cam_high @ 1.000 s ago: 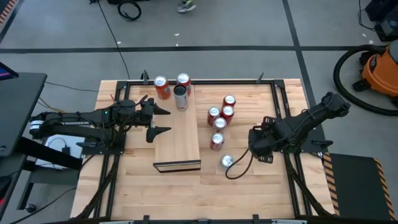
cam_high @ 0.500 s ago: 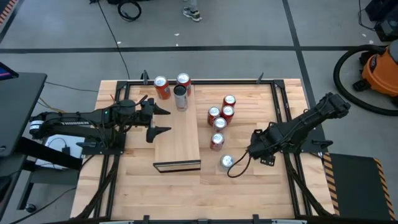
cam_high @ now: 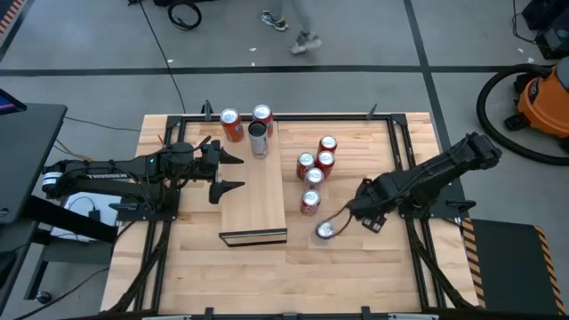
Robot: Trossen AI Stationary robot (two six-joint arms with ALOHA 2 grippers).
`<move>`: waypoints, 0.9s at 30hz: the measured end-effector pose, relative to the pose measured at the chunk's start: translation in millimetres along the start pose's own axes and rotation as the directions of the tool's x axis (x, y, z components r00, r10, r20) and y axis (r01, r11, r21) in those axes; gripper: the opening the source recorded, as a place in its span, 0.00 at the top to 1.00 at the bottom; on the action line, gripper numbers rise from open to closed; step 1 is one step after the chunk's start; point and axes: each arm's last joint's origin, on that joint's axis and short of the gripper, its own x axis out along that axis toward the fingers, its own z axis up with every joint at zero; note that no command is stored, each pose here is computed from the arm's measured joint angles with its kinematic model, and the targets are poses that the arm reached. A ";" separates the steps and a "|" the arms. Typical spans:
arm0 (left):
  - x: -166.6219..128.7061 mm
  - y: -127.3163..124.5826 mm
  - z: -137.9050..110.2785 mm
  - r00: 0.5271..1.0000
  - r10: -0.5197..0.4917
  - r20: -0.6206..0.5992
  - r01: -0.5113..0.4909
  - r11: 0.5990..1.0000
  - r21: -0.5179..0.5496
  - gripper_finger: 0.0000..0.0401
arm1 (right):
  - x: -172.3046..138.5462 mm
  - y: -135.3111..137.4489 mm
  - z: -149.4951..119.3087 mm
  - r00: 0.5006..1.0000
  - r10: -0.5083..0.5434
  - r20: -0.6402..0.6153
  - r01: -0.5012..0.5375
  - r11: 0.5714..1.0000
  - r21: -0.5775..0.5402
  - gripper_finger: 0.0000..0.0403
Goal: Place canned beverage on shelf
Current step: Put the white-pink soda can on the shelf and align it with the other white-pink soda can
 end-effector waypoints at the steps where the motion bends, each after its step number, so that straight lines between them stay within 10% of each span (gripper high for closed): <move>1: 0.0 0.0 0.1 1.000 0.000 0.001 0.000 1.000 0.000 0.09 | -0.1 -1.0 3.0 1.000 0.010 0.001 -0.010 0.998 0.057 0.33; 9: 0.0 -0.1 1.2 1.000 -0.001 0.013 0.001 1.000 0.001 0.09 | -2.4 -7.9 26.9 0.995 0.077 0.058 -0.091 0.952 0.294 0.23; 27: 0.0 -0.2 2.8 1.000 -0.002 0.029 0.002 1.000 0.001 0.09 | -13.6 -9.7 48.1 0.965 0.081 0.251 -0.104 0.991 0.079 0.27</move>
